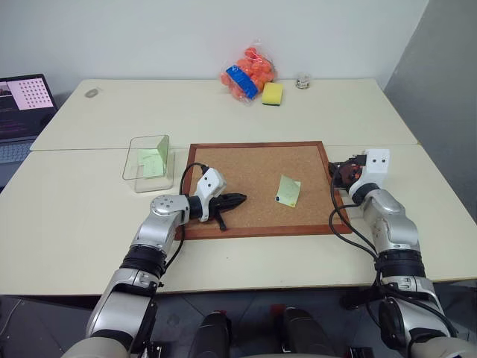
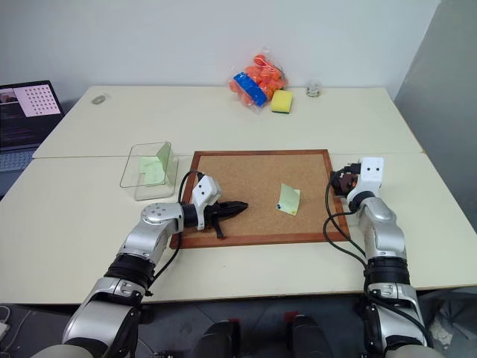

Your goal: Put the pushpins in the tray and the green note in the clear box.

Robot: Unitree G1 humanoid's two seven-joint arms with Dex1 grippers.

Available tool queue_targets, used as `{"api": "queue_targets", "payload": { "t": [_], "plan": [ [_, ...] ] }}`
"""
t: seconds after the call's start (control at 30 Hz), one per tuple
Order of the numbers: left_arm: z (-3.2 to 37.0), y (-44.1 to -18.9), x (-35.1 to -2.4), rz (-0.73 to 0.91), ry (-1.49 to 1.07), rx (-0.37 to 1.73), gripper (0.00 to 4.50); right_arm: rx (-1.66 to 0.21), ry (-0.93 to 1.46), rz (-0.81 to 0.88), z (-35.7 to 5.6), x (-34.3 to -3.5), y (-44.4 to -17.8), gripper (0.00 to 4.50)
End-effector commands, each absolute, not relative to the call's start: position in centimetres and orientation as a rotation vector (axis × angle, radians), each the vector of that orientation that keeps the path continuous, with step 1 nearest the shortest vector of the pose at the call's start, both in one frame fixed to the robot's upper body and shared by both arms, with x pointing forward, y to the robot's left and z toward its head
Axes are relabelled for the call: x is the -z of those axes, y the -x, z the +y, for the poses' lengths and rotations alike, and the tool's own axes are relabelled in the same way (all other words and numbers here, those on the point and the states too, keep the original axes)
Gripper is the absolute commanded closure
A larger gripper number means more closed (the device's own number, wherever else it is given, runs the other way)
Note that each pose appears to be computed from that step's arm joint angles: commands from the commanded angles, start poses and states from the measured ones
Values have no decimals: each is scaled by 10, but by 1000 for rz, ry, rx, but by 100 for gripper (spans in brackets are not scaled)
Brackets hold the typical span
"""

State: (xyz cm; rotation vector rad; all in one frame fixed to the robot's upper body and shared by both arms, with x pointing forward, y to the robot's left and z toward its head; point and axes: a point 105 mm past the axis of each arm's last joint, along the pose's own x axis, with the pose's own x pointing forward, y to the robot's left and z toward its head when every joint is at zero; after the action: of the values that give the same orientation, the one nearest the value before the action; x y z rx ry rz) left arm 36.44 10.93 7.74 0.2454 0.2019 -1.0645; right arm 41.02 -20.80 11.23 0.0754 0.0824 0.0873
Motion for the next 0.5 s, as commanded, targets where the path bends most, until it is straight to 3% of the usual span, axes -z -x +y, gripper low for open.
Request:
{"api": "queue_targets", "payload": {
  "t": [0.03,0.5],
  "plan": [
    [116,-358,-56,292,-256,1053,450,-95,-93,30,-207,-127,-415,3],
    [116,-359,-56,293,-257,1048,450,-64,-102,69,-214,-118,-415,3]
  ]
}}
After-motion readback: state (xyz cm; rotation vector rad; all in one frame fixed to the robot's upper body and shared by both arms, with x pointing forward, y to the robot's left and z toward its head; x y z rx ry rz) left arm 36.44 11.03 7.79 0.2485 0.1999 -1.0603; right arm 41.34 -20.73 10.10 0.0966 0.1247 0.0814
